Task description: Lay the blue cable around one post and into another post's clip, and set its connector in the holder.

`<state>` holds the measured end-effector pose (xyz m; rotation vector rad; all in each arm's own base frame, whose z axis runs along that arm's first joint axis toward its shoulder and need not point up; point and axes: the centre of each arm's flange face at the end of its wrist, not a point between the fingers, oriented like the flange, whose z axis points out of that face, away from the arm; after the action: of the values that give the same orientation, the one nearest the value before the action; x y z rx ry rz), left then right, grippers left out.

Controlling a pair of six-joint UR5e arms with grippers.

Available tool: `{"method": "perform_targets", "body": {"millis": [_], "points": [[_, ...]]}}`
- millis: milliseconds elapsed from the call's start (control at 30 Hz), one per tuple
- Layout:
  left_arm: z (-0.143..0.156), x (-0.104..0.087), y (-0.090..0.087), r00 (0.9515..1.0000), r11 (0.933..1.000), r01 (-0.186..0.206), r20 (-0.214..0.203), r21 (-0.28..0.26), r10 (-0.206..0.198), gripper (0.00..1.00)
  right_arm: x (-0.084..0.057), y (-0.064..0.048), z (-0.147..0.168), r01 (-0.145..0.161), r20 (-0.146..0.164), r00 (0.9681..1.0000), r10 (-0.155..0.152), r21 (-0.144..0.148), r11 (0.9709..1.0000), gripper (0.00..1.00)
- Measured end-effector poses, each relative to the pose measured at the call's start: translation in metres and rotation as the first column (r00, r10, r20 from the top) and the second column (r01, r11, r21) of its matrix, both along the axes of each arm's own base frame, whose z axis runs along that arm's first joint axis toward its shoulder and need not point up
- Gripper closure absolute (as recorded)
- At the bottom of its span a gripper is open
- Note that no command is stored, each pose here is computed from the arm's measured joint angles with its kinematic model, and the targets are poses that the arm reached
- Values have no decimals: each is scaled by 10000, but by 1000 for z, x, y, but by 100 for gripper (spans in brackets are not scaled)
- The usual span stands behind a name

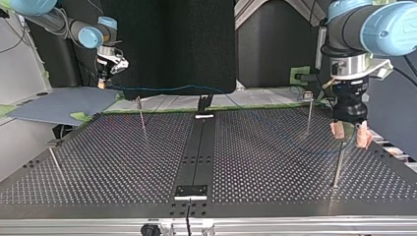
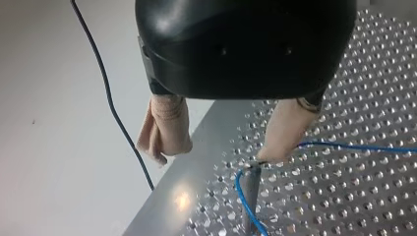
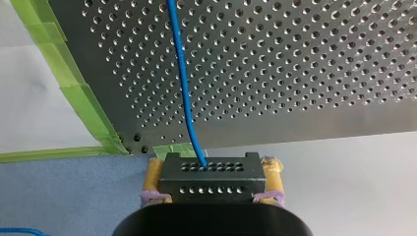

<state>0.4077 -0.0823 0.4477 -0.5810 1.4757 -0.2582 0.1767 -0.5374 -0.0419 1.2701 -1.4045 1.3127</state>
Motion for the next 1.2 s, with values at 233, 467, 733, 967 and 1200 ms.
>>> {"method": "perform_targets", "body": {"millis": [233,467,733,967,1200], "points": [[-8,13,6,9993,9994,-298,-198,179,302,0,0,0,0,1,-3,10000,-1,28,10000,100],[-14,16,10,9972,9974,-567,-467,437,587,0,0,0,0,6,-4,10000,-6,21,10000,100],[-16,19,17,9947,9947,-851,-536,581,882,0,0,0,0,10,-3,10000,-10,9,10000,100],[-32,34,26,9900,9909,-1132,-765,724,1187,0,0,-1,0,13,-14,10000,-13,11,10000,100],[-41,50,33,9915,9914,-1189,-471,542,1215,0,0,-1,0,0,-17,10000,0,9,10000,100]]}}
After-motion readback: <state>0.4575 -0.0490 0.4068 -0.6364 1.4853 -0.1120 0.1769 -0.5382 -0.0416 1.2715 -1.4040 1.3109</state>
